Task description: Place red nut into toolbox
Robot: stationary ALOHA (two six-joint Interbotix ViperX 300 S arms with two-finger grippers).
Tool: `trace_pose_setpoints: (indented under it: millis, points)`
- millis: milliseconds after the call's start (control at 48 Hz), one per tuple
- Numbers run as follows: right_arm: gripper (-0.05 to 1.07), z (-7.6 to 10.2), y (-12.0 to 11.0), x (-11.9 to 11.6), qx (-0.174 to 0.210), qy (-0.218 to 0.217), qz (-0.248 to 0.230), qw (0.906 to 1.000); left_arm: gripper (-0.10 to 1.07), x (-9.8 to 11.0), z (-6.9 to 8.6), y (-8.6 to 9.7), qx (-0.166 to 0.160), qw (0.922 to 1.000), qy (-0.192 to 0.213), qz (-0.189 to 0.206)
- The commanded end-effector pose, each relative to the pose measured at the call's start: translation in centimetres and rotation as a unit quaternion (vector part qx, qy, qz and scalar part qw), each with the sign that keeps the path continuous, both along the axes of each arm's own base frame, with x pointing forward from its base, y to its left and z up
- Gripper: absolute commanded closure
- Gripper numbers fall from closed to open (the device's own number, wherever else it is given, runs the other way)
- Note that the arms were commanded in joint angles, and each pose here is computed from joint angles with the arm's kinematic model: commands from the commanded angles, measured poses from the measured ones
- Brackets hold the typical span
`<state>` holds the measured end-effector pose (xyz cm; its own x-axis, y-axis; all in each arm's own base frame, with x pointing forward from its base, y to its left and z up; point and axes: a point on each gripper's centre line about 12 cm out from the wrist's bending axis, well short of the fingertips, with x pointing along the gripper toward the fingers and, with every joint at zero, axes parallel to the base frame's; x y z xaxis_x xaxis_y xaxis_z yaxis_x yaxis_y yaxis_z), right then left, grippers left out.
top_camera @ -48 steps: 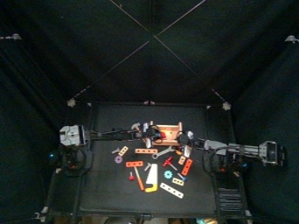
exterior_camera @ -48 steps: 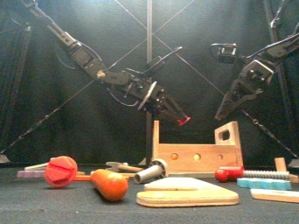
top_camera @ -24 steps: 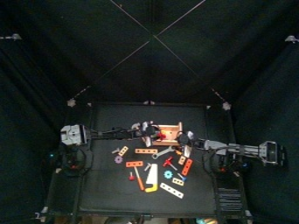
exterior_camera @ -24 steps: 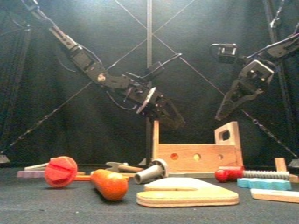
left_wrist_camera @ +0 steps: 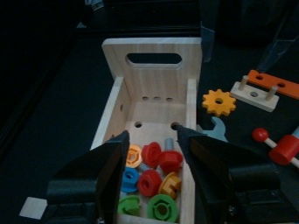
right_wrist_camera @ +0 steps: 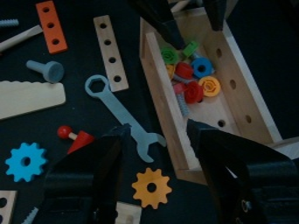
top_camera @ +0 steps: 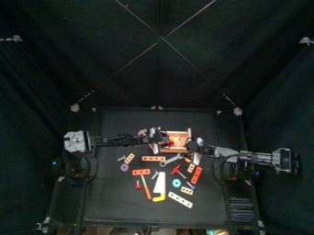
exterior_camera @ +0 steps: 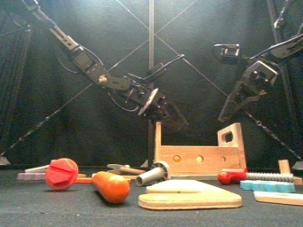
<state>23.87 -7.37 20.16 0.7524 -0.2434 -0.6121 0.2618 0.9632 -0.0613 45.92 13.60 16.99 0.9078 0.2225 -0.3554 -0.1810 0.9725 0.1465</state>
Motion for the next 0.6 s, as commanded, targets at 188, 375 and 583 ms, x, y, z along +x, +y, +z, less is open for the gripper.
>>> trace_pose_setpoints:
  millis: [188, 375, 583]
  points:
    - [0.14, 0.59, -0.1, 0.22, -0.003, -0.009, 0.0, 1.0, 0.13, 0.09, 1.05, 0.18, 0.003, 0.9999, -0.012, 0.002]
    - [0.14, 0.53, -0.1, 0.19, -0.004, -0.008, 0.0, 1.0, 0.13, 0.06, 0.93, 0.18, 0.002, 0.9999, -0.011, 0.002]
    - [0.14, 0.9, 0.17, 0.41, -0.002, -0.013, 0.004, 0.9999, 0.13, 0.11, 1.57, -0.11, 0.004, 0.9998, -0.017, -0.001]
